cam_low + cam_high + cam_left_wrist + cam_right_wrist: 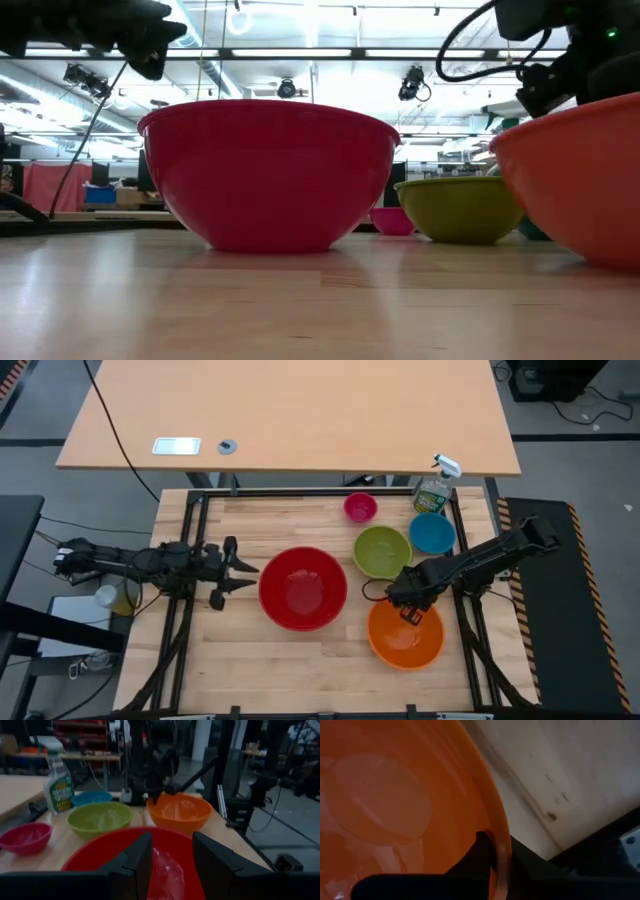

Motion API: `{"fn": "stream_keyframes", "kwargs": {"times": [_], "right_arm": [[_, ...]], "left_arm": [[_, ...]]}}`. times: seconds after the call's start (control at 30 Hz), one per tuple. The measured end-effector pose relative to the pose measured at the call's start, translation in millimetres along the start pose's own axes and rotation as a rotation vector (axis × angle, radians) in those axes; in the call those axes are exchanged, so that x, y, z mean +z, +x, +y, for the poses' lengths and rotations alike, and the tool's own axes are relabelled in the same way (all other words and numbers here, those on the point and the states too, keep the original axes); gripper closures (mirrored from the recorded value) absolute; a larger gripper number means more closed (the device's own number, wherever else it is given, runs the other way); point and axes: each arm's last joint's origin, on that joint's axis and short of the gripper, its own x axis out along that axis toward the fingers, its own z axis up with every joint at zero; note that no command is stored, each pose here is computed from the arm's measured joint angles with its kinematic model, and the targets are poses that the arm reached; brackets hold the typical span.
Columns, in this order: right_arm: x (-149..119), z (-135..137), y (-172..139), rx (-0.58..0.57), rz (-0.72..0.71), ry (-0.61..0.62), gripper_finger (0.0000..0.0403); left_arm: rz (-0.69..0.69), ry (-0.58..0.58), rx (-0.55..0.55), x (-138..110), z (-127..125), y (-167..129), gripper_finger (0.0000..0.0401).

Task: Nest bowls inside each other
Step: Stack the orange bowl on top of the red bowl

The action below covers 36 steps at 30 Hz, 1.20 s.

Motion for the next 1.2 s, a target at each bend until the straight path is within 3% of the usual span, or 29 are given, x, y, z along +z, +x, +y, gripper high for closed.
{"fn": "stream_keyframes", "kwargs": {"times": [0.27,0.47,0.83,1.03,1.2], "right_arm": [[-6.6,-4.0,-27.1,0.126,-0.06,0.065,0.038],[-11.8,-12.1,-58.8,0.14,-0.152,0.123,0.0381],[-9.9,-7.4,-106.4,0.269,-0.328,0.082,0.0381],[3.1,-2.8,-137.5,0.407,-0.526,0.13,0.0371],[36.5,6.8,-144.8,0.467,-0.647,0.17,0.0371]], "left_arm": [[0.01,0.016,0.001,1.1,0.0,-2.2,0.026],[-0.004,0.019,0.025,2.5,0.7,-5.2,0.026],[-0.075,0.038,0.03,8.8,0.8,-27.0,0.026],[-0.058,-0.01,0.093,6.4,2.8,-31.4,0.0256],[-0.035,-0.014,0.17,4.2,5.1,-28.4,0.0225]]}}
